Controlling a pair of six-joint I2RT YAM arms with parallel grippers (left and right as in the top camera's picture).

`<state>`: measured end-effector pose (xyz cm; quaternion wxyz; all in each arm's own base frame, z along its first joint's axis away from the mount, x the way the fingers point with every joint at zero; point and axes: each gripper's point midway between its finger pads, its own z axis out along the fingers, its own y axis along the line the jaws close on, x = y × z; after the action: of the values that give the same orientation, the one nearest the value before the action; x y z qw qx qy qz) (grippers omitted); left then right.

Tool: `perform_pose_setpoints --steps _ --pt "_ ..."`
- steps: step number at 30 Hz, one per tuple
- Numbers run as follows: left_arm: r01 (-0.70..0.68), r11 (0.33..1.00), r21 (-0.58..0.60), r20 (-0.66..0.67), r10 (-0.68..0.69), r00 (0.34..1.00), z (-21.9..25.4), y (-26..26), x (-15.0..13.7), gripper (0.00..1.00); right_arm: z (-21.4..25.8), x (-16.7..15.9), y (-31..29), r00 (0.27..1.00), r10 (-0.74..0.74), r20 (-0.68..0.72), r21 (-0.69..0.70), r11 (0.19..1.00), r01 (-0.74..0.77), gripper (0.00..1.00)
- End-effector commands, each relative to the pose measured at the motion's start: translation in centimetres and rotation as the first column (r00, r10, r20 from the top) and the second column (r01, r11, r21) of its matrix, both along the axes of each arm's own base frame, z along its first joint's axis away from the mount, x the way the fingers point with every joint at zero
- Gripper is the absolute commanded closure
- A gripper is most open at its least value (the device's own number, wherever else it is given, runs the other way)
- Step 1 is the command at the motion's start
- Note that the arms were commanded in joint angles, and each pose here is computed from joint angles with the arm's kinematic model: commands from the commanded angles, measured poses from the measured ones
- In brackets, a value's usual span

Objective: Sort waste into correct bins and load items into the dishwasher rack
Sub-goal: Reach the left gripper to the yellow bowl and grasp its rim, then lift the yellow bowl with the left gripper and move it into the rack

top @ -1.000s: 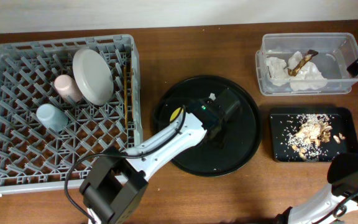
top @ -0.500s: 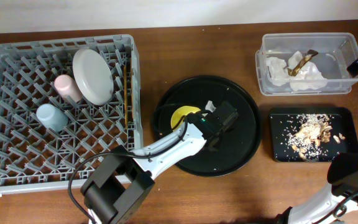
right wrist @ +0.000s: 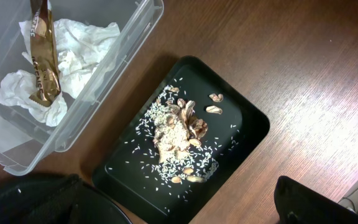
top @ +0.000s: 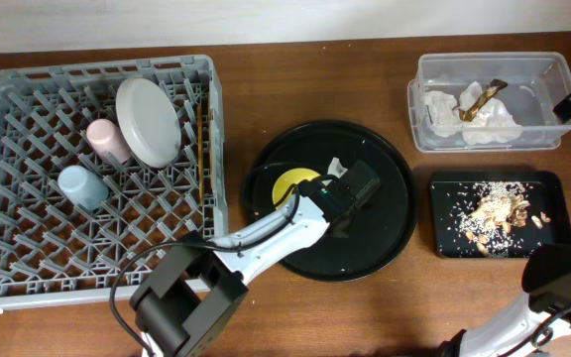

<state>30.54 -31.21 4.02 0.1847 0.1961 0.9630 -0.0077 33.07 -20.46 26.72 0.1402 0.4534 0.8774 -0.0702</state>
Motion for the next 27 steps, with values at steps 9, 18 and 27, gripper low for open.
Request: perform_pose_setpoints --steps 9,18,27 --pt "-0.001 0.999 0.041 -0.018 0.002 1.0 -1.5 0.2 -0.1 0.99 0.5 -0.2 -0.2 1.0 -0.002 0.006 -0.018 1.0 0.002 0.01" --pt "-0.005 0.997 -0.072 0.076 0.011 0.997 12.4 0.0 0.3 1.0 0.5 -0.2 -0.3 1.0 -0.002 0.006 -0.018 1.0 0.002 0.01" --pt "-0.355 0.881 -0.312 0.103 0.402 0.91 26.2 13.7 -0.3 0.99 0.5 -0.2 -0.3 1.0 -0.002 0.006 -0.018 1.0 0.002 0.01"
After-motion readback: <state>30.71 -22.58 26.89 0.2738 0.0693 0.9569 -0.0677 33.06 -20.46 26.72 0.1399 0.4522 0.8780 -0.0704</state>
